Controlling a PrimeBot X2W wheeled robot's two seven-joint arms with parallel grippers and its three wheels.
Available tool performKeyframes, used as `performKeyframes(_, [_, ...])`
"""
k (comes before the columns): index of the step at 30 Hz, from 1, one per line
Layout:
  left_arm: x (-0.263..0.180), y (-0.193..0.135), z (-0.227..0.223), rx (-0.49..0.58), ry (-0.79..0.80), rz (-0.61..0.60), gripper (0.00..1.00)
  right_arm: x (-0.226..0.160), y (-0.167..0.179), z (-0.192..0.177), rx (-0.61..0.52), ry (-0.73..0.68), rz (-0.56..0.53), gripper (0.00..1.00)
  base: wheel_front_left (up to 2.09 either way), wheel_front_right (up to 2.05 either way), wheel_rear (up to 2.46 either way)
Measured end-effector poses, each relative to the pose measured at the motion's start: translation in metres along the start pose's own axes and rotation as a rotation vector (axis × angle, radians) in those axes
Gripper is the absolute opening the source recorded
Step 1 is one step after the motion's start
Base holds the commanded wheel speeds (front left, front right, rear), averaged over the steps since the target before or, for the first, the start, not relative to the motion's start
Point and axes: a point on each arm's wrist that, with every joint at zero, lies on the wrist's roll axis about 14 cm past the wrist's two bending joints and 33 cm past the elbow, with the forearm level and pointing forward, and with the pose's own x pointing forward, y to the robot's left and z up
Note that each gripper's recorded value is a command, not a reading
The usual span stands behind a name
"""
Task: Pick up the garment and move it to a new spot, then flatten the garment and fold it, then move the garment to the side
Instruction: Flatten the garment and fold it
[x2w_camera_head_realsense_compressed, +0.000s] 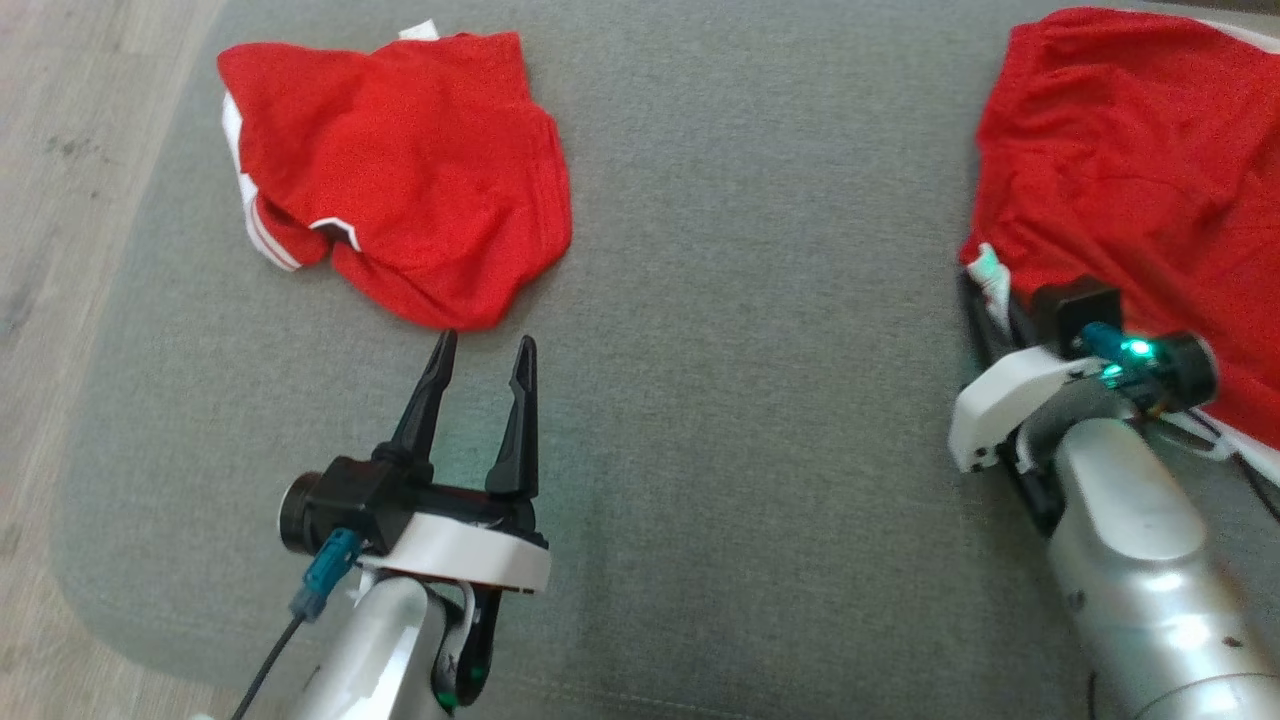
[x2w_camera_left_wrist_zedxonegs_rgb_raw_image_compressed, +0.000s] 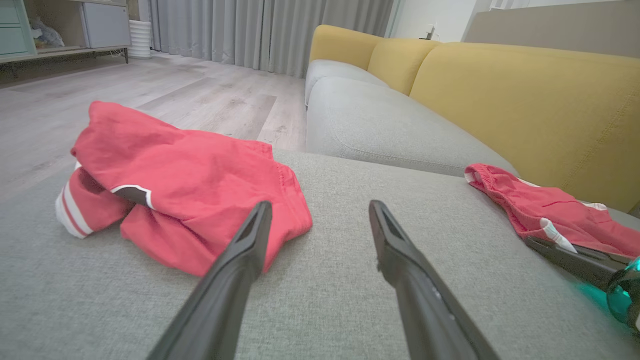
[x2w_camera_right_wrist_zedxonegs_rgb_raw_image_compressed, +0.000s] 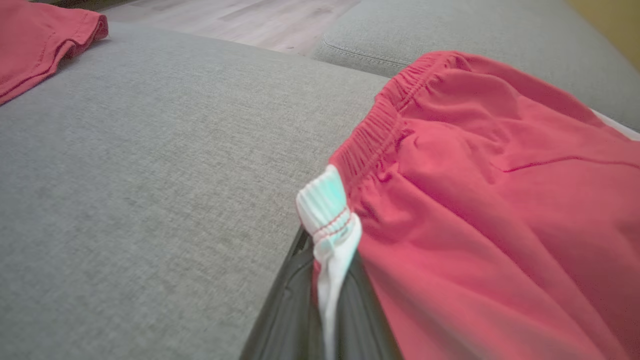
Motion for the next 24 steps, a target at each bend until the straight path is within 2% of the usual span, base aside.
performKeyframes(10, [0.003, -0.019, 0.009, 0.002, -0.025, -0.058, 1.00, -0.021, 0.065, 0.006, 0.028, -0.035, 0.158, 0.00, 0.00, 0.00, 0.00])
performKeyframes(23, [-0.001, -0.032, 0.023, 0.005, -0.067, -0.092, 1.00, -0.050, 0.113, 0.009, 0.068, -0.053, 0.281, 0.00, 0.00, 0.00, 0.00])
performKeyframes(24, [-0.002, -0.032, 0.025, 0.005, -0.071, -0.094, 1.00, -0.053, 0.114, 0.010, 0.070, -0.058, 0.283, 0.09, 0.00, 0.00, 0.00])
